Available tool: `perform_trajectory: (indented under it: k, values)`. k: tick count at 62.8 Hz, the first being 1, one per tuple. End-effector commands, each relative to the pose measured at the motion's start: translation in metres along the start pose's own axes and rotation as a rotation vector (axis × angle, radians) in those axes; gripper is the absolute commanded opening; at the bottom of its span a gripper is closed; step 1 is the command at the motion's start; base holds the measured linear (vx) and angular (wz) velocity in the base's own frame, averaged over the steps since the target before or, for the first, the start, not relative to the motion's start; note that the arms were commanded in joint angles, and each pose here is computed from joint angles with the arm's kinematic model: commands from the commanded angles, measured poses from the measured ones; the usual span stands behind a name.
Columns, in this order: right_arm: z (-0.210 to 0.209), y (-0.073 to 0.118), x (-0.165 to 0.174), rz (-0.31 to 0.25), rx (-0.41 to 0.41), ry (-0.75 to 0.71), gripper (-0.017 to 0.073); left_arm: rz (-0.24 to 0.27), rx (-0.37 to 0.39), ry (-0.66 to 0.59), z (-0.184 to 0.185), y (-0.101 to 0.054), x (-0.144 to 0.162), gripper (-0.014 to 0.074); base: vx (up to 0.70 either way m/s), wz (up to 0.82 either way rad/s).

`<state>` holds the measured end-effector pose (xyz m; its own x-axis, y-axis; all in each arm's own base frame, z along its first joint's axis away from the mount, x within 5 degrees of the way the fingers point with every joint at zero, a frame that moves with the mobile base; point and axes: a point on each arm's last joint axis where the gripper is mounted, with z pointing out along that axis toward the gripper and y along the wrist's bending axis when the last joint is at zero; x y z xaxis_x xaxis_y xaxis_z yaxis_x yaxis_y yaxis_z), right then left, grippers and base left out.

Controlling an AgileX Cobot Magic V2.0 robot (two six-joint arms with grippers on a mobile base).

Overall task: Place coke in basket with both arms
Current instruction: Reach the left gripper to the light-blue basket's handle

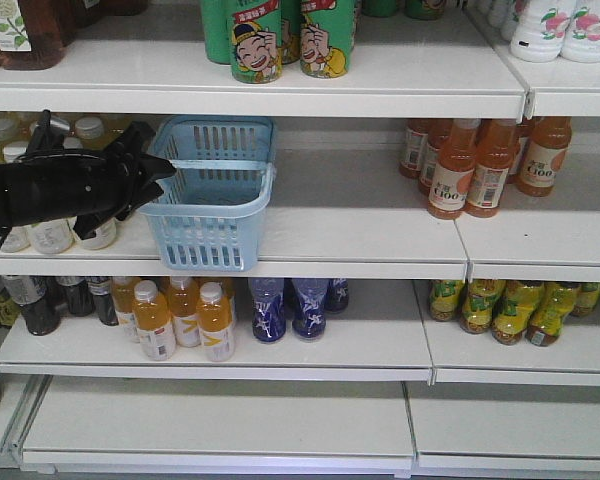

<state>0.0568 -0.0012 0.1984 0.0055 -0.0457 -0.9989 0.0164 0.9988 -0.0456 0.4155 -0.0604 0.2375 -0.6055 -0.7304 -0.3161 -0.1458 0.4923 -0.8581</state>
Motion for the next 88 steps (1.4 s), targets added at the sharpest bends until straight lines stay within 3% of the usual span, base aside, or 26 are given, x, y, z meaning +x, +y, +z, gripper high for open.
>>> perform_trajectory:
  k: [1, 45, 58, 88]
  values:
    - [-0.0012, 0.0002, -0.0040, -0.013, 0.002, -0.078, -0.0006, -0.043, 0.099, -0.035, -0.0083, -0.0267, -0.0088, 0.0268, 0.00, 0.00]
    - [-0.0012, 0.0002, -0.0040, -0.013, 0.002, -0.078, -0.0006, -0.042, 0.117, -0.016, -0.0053, -0.0277, -0.0088, 0.0274, 0.00, 0.00]
    - [-0.0012, 0.0002, -0.0040, -0.013, 0.002, -0.078, -0.0006, -0.086, 0.129, 0.002, -0.0051, -0.0285, -0.0075, 0.0274, 0.00, 0.00]
    - [-0.0012, 0.0002, -0.0040, -0.013, 0.002, -0.078, -0.0006, -0.086, 0.138, 0.013, -0.0052, -0.0294, -0.0066, 0.0272, 0.00, 0.00]
